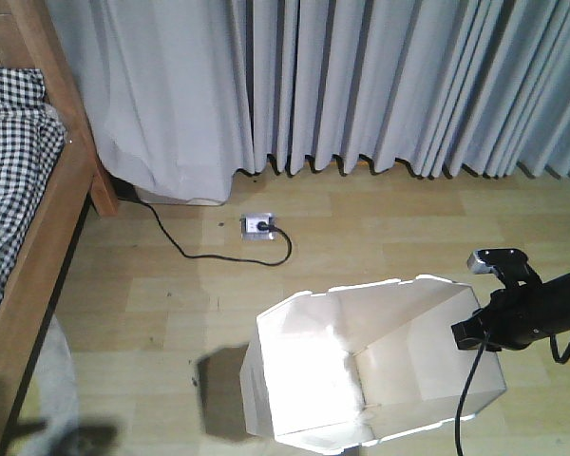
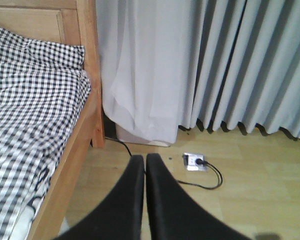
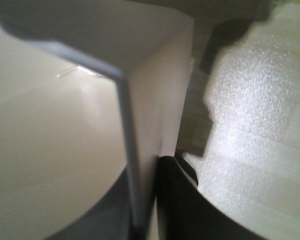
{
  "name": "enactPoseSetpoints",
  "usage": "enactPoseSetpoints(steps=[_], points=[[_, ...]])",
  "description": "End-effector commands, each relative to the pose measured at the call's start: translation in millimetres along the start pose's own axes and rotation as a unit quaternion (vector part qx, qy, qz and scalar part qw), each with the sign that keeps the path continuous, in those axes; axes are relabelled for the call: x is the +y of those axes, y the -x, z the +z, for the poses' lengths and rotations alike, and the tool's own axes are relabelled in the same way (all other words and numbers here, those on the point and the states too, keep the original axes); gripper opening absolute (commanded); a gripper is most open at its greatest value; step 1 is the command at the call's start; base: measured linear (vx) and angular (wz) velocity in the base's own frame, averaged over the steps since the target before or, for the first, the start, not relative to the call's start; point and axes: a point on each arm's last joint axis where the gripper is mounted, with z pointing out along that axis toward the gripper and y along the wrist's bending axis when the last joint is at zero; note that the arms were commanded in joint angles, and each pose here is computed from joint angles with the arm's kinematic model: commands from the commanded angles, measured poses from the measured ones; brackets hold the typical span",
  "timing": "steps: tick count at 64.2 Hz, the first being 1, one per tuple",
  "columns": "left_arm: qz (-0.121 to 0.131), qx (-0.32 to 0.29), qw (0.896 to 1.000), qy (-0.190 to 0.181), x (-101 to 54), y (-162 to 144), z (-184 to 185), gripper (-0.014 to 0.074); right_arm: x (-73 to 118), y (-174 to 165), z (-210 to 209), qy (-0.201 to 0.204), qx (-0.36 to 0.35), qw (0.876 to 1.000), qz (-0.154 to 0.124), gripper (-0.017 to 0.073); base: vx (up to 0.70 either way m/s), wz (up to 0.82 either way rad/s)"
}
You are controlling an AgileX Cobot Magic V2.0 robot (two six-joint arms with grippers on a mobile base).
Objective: Move trash bin to bedside with robot
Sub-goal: 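Drive on to the floor beside the bed near the curtains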
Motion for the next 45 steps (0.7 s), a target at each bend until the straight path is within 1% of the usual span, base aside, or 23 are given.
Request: enactPoseSetpoints(steps=[1, 45], points=[[-0.003, -0.038, 0.999, -0.006, -0.8, 5.4, -0.8, -0.0006, 17.9, 14.5, -17.7, 0.075, -0.044, 0.996, 0.008, -0.0005, 0.27, 0.05], [-0.003, -0.038, 0.999, -0.006, -0.8, 5.4, -0.8, -0.0006, 17.9, 14.5, -17.7, 0.075, -0.044, 0.996, 0.008, -0.0005, 0.22, 0.02]])
